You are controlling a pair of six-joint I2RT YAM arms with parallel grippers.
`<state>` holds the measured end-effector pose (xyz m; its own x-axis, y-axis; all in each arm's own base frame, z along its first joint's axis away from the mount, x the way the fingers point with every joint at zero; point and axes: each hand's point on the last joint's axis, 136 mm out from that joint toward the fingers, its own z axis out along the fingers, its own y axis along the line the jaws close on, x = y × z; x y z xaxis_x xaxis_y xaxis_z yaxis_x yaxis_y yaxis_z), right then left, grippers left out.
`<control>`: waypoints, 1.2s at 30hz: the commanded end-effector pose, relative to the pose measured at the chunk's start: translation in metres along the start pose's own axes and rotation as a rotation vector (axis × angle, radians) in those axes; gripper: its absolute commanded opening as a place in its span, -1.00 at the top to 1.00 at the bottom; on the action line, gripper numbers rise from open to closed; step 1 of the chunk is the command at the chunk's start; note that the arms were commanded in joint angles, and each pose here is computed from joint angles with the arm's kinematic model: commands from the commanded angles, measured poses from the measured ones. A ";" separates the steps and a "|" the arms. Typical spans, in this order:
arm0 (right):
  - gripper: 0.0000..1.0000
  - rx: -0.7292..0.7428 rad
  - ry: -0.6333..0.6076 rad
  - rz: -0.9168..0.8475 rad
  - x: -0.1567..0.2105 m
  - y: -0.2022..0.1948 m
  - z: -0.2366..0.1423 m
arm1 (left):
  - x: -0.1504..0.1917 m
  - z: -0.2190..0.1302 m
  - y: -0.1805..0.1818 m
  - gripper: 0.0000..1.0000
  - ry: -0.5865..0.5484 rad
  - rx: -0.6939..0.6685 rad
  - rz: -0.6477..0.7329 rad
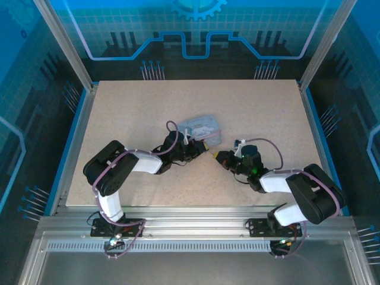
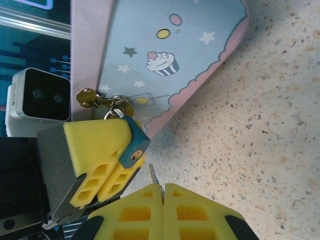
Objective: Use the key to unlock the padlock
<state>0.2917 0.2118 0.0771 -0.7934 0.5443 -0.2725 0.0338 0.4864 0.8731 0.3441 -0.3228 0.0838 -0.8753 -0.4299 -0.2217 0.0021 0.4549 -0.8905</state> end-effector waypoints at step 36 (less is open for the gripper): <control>1.00 -0.115 0.002 -0.007 -0.003 0.032 0.014 | -0.001 -0.003 -0.010 0.85 0.007 0.074 -0.026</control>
<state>0.3004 0.2249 0.0841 -0.7932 0.5507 -0.2599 0.0141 0.4433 0.8963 0.3453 -0.3222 0.0894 -0.8719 -0.4428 -0.2090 0.0035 0.4213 -0.9069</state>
